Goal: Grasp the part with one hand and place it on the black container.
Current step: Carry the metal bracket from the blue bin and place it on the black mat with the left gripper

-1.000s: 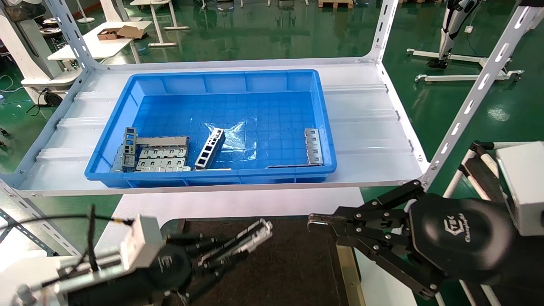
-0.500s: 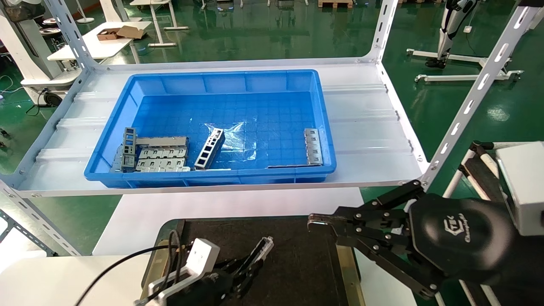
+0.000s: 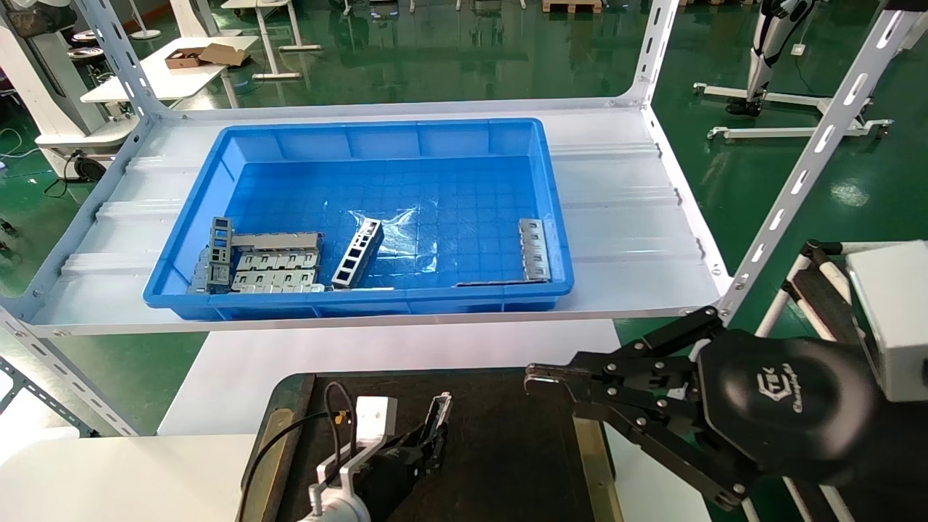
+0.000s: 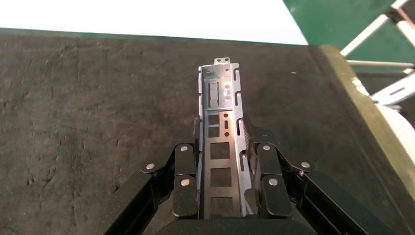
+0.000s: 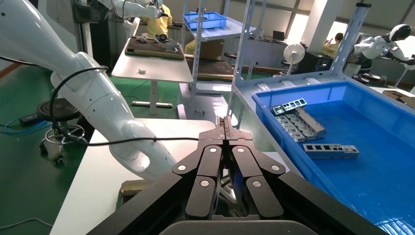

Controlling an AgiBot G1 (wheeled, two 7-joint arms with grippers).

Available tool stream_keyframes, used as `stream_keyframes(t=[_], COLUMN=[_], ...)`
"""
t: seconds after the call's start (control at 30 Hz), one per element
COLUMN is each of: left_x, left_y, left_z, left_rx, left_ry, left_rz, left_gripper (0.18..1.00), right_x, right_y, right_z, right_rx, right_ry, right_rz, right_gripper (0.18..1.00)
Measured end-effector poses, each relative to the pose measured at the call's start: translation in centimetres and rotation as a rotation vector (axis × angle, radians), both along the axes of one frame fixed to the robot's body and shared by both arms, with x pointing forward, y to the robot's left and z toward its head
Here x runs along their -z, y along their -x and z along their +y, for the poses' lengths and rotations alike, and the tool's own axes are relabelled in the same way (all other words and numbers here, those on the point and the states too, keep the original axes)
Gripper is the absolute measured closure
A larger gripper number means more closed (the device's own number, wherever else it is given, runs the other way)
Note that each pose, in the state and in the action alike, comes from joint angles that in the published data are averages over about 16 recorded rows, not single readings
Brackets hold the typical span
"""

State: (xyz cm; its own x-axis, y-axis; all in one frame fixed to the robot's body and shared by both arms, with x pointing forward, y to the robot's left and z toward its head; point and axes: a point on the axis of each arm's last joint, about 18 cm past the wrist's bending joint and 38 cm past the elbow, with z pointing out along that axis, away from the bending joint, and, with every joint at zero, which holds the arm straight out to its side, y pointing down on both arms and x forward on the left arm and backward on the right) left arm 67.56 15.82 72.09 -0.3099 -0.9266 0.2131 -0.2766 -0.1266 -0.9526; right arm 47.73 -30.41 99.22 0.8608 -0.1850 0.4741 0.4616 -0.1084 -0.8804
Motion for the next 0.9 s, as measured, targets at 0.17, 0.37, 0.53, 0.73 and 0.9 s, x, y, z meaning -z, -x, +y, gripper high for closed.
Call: stream_keyframes(t=[0.17, 0.37, 0.53, 0.73, 0.9], left_x=[0.3, 0.5, 0.8, 1.4, 1.8], left_y=[-1.2, -2.4, -3.3, -3.6, -3.6], left_z=[-1.2, -2.4, -2.9, -3.1, -3.1], left_rx=[-0.055, -0.093, -0.109, -0.118, -0.127], left_ry=[0.020, 0.040, 0.055, 0.069, 0.082], left_rz=[0.035, 0.058, 0.068, 0.075, 0.078], left_gripper=[0.837, 0.837, 0.837, 0.837, 0.835], right_x=[0.0, 0.0, 0.0, 0.0, 0.0], right_y=[0.0, 0.0, 0.0, 0.0, 0.0], right_z=[0.0, 0.0, 0.0, 0.0, 0.0], right_rx=[0.000, 0.000, 0.000, 0.000, 0.000], right_ry=[0.000, 0.000, 0.000, 0.000, 0.000], right_rz=[0.000, 0.000, 0.000, 0.000, 0.000], right_gripper=[0.988, 0.988, 0.988, 0.988, 0.987])
